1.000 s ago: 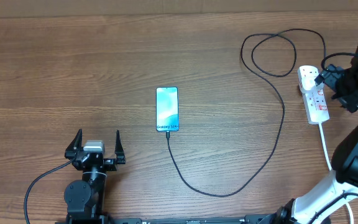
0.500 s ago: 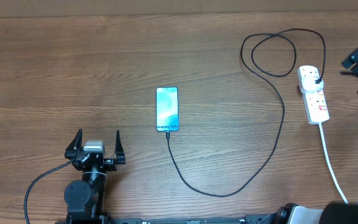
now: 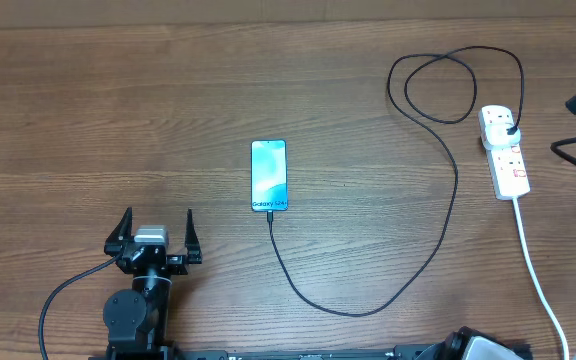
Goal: Plug charger to phone and switch on socket
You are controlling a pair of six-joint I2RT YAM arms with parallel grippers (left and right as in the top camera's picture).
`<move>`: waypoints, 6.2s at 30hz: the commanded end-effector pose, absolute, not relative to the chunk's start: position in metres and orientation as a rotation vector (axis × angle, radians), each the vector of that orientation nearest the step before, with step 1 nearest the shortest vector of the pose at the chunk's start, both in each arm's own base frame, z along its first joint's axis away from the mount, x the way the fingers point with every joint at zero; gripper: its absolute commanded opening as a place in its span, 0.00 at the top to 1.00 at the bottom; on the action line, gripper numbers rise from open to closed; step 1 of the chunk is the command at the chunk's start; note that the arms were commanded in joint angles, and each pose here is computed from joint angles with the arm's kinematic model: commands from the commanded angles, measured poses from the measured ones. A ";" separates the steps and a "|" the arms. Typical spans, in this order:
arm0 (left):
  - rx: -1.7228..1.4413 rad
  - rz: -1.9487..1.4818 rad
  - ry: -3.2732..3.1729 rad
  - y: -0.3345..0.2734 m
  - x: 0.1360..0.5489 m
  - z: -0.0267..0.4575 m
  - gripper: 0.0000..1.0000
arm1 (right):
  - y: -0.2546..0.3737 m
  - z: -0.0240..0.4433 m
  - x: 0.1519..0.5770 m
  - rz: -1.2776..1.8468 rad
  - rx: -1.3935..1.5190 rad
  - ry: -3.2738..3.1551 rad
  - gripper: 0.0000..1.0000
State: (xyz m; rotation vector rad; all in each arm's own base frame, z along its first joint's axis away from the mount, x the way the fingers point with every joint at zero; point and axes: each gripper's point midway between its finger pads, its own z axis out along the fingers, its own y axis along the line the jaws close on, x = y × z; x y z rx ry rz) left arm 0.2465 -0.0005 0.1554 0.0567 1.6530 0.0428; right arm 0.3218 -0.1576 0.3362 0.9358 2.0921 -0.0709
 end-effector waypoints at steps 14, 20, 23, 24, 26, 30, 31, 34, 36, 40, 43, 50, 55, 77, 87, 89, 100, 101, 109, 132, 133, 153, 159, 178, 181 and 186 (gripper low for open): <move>0.069 0.072 1.647 0.002 0.246 0.156 0.01 | -0.146 0.340 0.319 -0.063 0.901 2.088 0.00; 0.069 0.072 1.647 0.002 0.246 0.156 0.01 | -0.101 0.313 0.318 -0.003 0.789 2.193 0.00; 0.069 0.072 1.647 0.002 0.246 0.156 0.01 | -0.082 0.295 0.315 0.020 0.742 2.250 0.00; 0.069 0.072 1.647 0.002 0.246 0.156 0.00 | -0.078 0.290 0.314 0.025 0.731 2.266 0.00; 0.069 0.072 1.647 0.002 0.246 0.156 0.00 | -0.069 0.276 0.310 0.033 0.711 2.305 0.00; 0.069 0.072 1.647 0.002 0.246 0.156 0.00 | -0.059 0.247 0.299 0.036 0.699 2.380 0.00; 0.069 0.072 1.647 0.002 0.246 0.156 0.00 | -0.059 0.241 0.297 0.034 0.702 2.393 0.00; 0.069 0.072 1.647 0.002 0.246 0.156 0.00 | -0.057 0.224 0.288 0.028 0.713 2.434 0.00; 0.069 0.072 1.647 0.002 0.246 0.156 0.00 | -0.057 0.215 0.284 0.025 0.718 2.454 0.00; 0.069 0.072 1.647 0.002 0.246 0.156 0.00 | -0.056 0.204 0.278 0.021 0.725 2.480 0.00; 0.069 0.072 1.647 0.002 0.246 0.156 0.00 | -0.055 0.199 0.276 0.020 0.727 2.490 0.00; 0.069 0.072 1.647 0.002 0.246 0.156 0.01 | -0.055 0.203 0.274 0.022 0.724 2.475 0.00; 0.069 0.072 1.647 0.002 0.246 0.156 0.00 | -0.054 0.206 0.268 0.022 0.723 2.477 0.00; 0.069 0.072 1.647 0.002 0.246 0.156 0.00 | 0.044 0.129 0.316 0.411 0.126 2.346 0.00; 0.069 0.072 1.647 0.002 0.246 0.156 0.00 | 0.053 0.092 0.303 0.472 0.091 2.316 0.00; 0.069 0.072 1.647 0.002 0.246 0.156 0.00 | 0.055 0.085 0.297 0.485 0.087 2.319 0.00; 0.069 0.072 1.647 0.002 0.246 0.156 0.01 | 0.057 0.061 0.272 0.496 0.058 2.235 0.00; 0.069 0.072 1.647 0.002 0.246 0.156 0.00 | 0.058 0.061 0.270 0.501 0.051 2.216 0.00; 0.069 0.072 1.647 0.002 0.246 0.156 0.00 | 0.061 0.055 0.250 0.516 0.019 2.120 0.00; 0.069 0.072 1.647 0.002 0.246 0.156 0.00 | 0.074 0.113 0.240 0.524 -0.116 1.863 0.00; 0.069 0.072 1.647 0.002 0.246 0.156 0.00 | 0.075 0.113 0.240 0.522 -0.122 1.860 0.00; 0.069 0.072 1.647 0.002 0.246 0.156 0.00 | 0.075 0.171 0.232 0.493 -0.177 1.602 0.00; 0.069 0.072 1.647 0.002 0.246 0.156 0.00 | 0.074 0.176 0.231 0.489 -0.181 1.577 0.00; 0.069 0.072 1.647 0.002 0.246 0.156 0.00 | 0.074 0.177 0.231 0.489 -0.181 1.577 0.00; 0.069 0.072 1.647 0.002 0.246 0.156 0.01 | 0.074 0.177 0.231 0.489 -0.181 1.577 0.00; 0.069 0.072 1.647 0.002 0.246 0.156 0.01 | 0.074 0.177 0.231 0.489 -0.181 1.577 0.00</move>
